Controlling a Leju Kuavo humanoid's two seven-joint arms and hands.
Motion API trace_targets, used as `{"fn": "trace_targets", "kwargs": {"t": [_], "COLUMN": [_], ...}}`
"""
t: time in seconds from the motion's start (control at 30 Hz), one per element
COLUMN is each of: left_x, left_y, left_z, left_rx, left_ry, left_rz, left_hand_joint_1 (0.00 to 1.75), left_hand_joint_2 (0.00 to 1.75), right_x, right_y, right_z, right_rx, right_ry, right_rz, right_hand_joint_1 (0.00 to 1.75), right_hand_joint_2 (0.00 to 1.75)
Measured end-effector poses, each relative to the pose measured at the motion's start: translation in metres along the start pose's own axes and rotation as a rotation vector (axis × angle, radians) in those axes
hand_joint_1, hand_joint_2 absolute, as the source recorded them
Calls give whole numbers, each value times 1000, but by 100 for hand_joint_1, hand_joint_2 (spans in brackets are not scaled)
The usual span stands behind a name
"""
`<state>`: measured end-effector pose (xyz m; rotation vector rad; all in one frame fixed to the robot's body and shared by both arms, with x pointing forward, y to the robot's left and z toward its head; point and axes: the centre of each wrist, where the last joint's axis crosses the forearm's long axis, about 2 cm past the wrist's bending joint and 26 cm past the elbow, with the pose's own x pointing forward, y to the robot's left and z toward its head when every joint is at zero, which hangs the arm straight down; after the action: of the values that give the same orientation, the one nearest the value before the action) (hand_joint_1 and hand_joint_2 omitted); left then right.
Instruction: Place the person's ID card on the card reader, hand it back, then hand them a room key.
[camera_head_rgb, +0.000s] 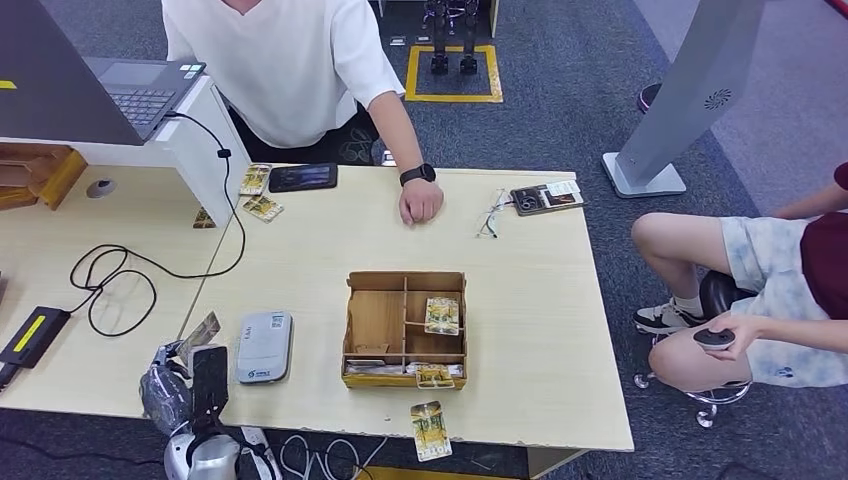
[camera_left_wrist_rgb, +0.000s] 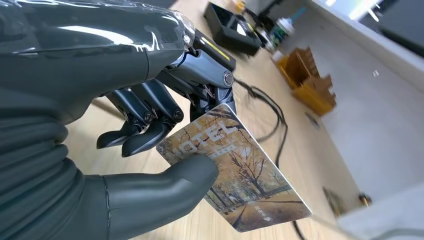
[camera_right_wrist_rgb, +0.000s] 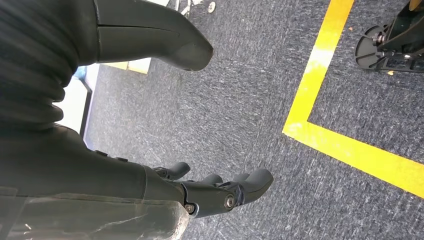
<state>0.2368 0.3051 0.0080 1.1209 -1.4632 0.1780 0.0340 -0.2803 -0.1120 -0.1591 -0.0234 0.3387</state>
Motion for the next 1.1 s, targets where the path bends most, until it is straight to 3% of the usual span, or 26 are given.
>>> {"fn": "trace_targets", "kwargs": {"t": [0.2, 0.47, 0.77, 0.9, 1.1], "left_x": [1, 14, 67, 84, 112], "left_y": [17, 39, 45, 45, 45], "left_z": [-14, -34, -55, -58, -58], "left_rx": [125, 253, 246, 239, 156], "left_ry": [5, -66, -351, -435, -667], "left_rz": [37, 84, 113, 122, -50], "left_hand_joint_1": [175, 175, 175, 175, 175], "left_hand_joint_2": [175, 175, 175, 175, 175], "right_x": [2, 3, 3, 4, 5], "right_y": [-1, -1, -1, -1, -1], "right_z": [0, 0, 0, 0, 0], "right_rx": [-1, -2, -1, -1, 7], "right_ry": [-4, -6, -8, -10, -16], "right_rz": [3, 5, 4, 4, 8], "right_hand_joint_1": [0, 0, 0, 0, 0], "right_hand_joint_2": [175, 175, 175, 175, 175]}}
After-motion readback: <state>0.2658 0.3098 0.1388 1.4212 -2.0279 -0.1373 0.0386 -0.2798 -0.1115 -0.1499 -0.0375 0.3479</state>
